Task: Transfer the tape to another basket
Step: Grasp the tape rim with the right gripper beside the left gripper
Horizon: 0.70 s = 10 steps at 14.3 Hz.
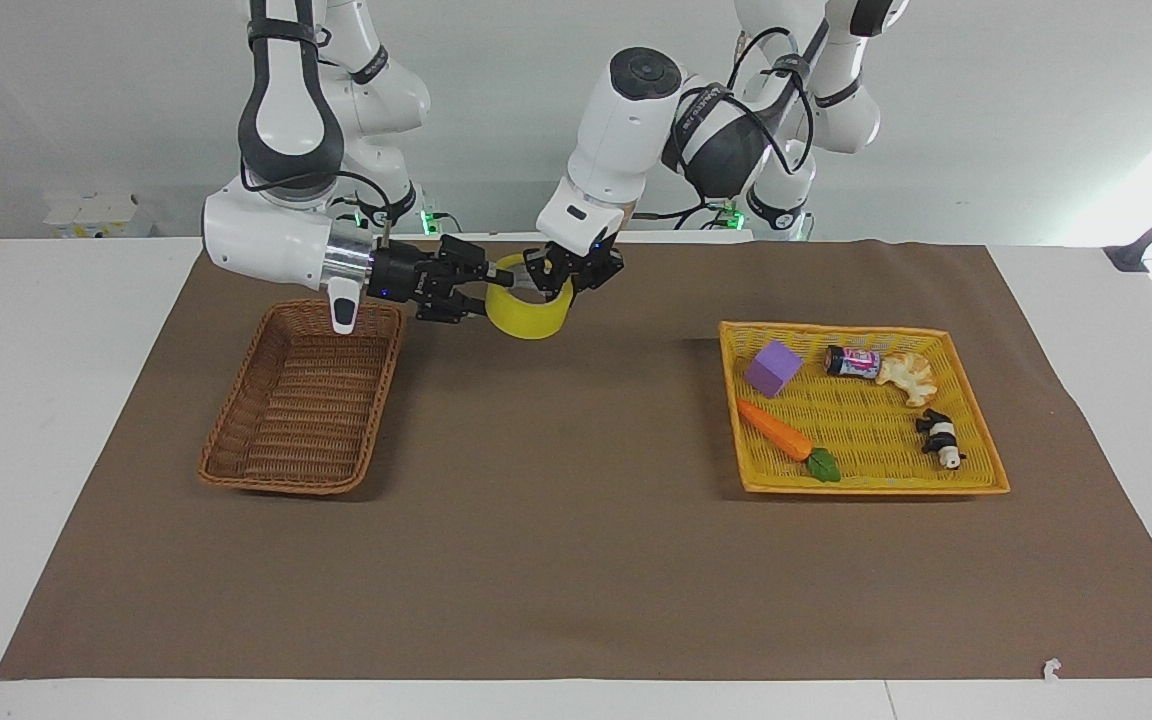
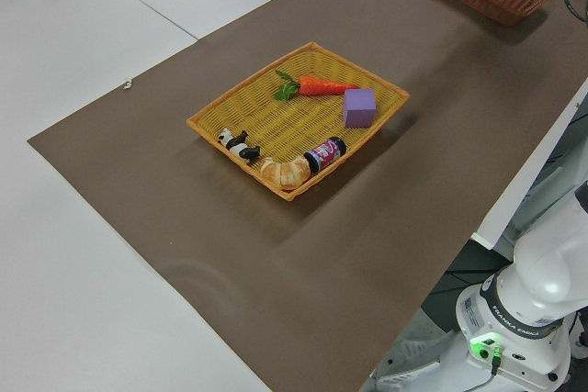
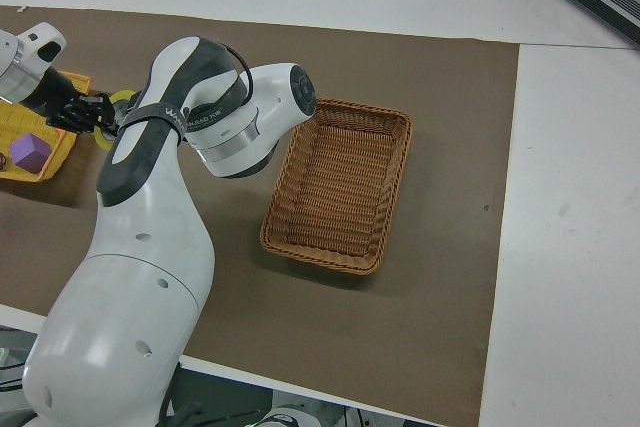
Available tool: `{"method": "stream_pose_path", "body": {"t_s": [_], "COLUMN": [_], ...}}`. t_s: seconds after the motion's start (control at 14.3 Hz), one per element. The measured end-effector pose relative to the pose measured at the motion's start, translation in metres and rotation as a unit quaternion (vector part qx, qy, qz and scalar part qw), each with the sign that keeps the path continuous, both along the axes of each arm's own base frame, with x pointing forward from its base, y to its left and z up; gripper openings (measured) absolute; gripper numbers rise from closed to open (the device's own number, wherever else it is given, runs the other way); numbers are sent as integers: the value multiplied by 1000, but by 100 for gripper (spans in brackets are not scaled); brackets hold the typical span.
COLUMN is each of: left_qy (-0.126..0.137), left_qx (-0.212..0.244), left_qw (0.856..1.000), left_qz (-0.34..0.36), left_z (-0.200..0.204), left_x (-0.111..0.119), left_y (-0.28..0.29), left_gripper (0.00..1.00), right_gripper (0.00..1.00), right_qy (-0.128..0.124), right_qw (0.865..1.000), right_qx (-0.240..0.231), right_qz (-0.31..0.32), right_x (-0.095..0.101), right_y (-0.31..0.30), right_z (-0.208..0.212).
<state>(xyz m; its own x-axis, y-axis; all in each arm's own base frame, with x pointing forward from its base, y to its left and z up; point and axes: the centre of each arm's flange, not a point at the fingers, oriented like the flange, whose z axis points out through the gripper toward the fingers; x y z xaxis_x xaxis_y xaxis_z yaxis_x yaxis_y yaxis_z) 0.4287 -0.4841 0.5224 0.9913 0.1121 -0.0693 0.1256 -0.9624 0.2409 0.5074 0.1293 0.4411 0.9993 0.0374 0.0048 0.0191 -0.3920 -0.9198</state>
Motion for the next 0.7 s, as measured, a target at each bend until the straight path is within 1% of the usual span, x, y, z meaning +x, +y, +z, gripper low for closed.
{"method": "stream_pose_path", "body": {"t_s": [0.07,0.7], "left_qy": [0,1], "left_qx": [0,0], "left_qw": [1000,1000], "left_qz": [0,-1], "left_z": [0,0], "left_x": [0,0], "left_y": [0,0], "left_gripper": [22,22], "right_gripper": [56,55], "right_qy": [0,2], "right_qw": [1000,1000], "right_qx": [1,4], "right_qz": [0,2], "right_x": [0,0], "right_y": [0,-1], "right_z": [0,0]}}
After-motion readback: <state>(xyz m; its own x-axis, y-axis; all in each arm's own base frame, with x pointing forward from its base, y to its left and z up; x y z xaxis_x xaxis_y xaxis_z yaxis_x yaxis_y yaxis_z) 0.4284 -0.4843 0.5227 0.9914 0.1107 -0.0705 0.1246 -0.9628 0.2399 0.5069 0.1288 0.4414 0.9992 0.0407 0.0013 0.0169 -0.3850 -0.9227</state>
